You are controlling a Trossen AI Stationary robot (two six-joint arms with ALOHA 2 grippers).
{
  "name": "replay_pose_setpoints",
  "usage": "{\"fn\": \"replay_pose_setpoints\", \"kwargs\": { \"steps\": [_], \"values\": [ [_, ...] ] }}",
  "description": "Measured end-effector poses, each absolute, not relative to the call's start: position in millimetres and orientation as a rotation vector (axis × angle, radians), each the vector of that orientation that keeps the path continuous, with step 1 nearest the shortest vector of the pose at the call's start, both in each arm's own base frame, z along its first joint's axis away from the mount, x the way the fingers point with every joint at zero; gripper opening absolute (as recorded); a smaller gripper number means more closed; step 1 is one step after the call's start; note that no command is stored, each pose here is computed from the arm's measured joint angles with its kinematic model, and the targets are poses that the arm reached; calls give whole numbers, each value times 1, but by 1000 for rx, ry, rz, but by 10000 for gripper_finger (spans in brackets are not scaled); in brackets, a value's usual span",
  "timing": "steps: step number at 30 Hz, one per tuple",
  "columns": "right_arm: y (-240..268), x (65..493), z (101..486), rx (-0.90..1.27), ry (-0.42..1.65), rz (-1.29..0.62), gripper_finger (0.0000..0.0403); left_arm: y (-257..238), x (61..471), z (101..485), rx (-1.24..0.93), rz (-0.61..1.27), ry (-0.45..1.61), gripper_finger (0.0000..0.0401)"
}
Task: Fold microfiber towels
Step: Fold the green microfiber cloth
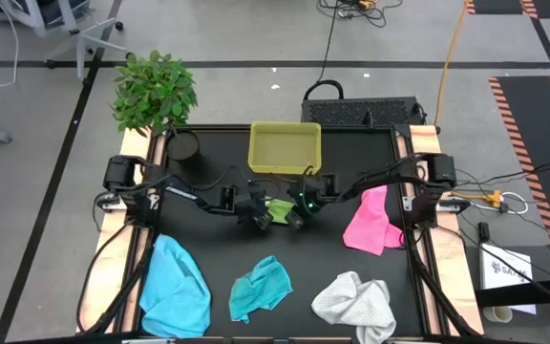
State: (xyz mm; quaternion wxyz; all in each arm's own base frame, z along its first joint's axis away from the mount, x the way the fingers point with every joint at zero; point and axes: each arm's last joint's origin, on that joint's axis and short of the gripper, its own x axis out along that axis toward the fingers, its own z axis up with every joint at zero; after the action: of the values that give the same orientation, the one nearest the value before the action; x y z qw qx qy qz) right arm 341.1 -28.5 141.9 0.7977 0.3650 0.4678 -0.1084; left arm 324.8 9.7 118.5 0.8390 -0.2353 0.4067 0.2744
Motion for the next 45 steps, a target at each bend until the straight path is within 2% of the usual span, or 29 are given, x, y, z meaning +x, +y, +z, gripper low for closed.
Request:
{"fn": "replay_pose_setpoints", "kwargs": {
  "steps": [5, 14, 24, 29, 39, 45],
  "values": [
    [-26, 327, 149, 728, 1087, -285, 0, 10, 326, 124, -485, 566, 854, 181],
    [-27, 331, 183, 675, 896, -214, 0, 10, 337, 137, -429, 533, 833, 181],
    [-26, 321, 148, 673, 995, -249, 0, 10, 342, 143, -434, 527, 808, 181],
    [-27, 314, 135, 706, 950, -256, 0, 10, 342, 143, -439, 532, 810, 181],
    [-28, 314, 132, 716, 916, -242, 0, 6, 340, 217, -407, 479, 582, 181],
    [-28, 313, 132, 715, 922, -223, 0, -3, 342, 205, -440, 457, 643, 181]
  ]
}}
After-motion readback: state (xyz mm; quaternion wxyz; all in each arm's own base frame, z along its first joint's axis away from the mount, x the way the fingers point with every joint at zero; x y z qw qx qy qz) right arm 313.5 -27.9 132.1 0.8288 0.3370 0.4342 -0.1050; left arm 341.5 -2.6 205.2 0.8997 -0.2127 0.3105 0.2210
